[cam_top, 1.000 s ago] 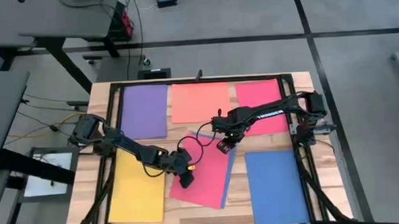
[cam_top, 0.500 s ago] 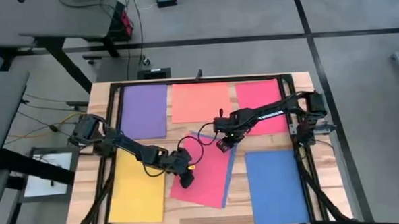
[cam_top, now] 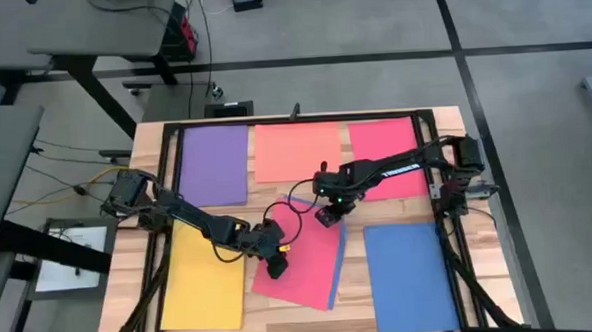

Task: Organize paper
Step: Stack the pink paper on top of the other pink paper

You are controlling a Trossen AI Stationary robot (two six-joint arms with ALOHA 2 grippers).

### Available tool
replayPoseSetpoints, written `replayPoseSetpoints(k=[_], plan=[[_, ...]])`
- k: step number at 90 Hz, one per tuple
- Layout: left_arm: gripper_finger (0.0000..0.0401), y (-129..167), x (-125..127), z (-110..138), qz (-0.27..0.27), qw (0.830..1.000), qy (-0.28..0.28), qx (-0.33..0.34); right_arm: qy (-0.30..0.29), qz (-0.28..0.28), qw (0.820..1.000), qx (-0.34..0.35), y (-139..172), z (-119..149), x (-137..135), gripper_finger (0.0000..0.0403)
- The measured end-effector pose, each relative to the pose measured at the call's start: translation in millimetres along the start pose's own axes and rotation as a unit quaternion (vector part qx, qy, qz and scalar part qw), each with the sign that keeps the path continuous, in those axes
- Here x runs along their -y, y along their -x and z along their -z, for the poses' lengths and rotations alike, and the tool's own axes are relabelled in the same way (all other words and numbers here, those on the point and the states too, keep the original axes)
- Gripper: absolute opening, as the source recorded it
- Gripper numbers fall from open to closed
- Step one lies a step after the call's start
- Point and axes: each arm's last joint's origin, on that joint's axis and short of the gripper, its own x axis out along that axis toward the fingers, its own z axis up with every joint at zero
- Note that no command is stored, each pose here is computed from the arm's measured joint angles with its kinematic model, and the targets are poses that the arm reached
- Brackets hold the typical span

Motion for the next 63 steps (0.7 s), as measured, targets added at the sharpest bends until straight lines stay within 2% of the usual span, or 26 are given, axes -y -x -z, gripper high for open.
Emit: replayPoseSetpoints(k=[41,63], plan=[[0.0,0.1,0.1,0.0,-0.001,1.0,-0.011,0.001,0.027,0.035,0.997,-0.056,44.6,0.1,-31.0,0.0138],[0.0,0.1,0.1,0.0,0.0,1.0,-0.014,0.001,0.036,0.038,0.997,-0.063,50.8,3.5,-37.9,0.0138]])
